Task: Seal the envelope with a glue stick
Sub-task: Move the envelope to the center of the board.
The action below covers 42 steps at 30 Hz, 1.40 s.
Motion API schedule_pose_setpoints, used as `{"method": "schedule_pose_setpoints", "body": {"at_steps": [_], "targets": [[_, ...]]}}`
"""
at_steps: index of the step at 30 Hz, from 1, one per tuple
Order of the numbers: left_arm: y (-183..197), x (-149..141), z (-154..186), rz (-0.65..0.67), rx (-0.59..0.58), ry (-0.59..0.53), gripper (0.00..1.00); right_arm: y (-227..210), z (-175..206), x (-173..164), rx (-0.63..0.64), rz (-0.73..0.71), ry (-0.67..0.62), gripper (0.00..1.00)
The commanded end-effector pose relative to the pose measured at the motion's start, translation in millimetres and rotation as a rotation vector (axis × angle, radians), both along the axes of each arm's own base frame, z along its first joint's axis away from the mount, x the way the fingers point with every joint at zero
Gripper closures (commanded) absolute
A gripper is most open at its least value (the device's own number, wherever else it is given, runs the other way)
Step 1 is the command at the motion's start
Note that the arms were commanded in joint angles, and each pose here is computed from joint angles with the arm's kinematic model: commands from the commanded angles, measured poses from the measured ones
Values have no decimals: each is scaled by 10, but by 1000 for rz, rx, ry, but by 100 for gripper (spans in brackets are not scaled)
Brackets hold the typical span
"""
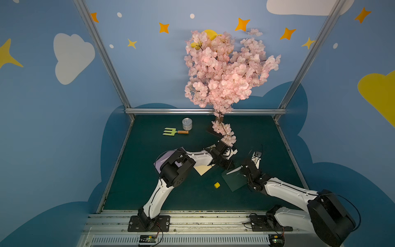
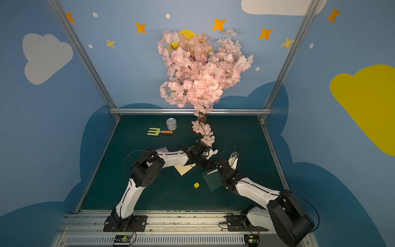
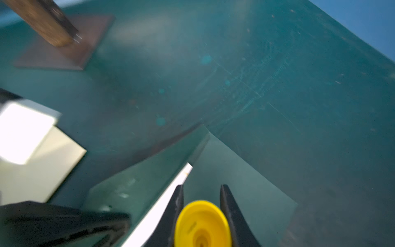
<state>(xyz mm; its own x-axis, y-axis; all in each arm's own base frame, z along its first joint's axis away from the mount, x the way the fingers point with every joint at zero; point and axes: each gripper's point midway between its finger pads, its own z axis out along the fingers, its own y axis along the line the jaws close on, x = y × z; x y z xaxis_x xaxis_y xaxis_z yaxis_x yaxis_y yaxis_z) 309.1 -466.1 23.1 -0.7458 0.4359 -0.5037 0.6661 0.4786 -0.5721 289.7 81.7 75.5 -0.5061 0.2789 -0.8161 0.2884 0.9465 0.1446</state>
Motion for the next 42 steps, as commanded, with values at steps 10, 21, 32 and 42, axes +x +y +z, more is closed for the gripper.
{"method": "schedule_pose_setpoints", "body": {"at_steps": [10, 21, 32, 42], "targets": [[26, -234, 180, -31, 24, 9, 98, 806, 660, -130, 215, 579, -397, 100], [145, -202, 163, -3, 62, -17, 98, 909, 622, -521, 71, 827, -477, 100], [331, -43, 94, 39, 78, -7, 98, 764, 514, -296, -20, 679, -446, 100], [368, 75, 113, 37, 54, -2, 98, 971, 230, -29, -56, 594, -449, 100]]}}
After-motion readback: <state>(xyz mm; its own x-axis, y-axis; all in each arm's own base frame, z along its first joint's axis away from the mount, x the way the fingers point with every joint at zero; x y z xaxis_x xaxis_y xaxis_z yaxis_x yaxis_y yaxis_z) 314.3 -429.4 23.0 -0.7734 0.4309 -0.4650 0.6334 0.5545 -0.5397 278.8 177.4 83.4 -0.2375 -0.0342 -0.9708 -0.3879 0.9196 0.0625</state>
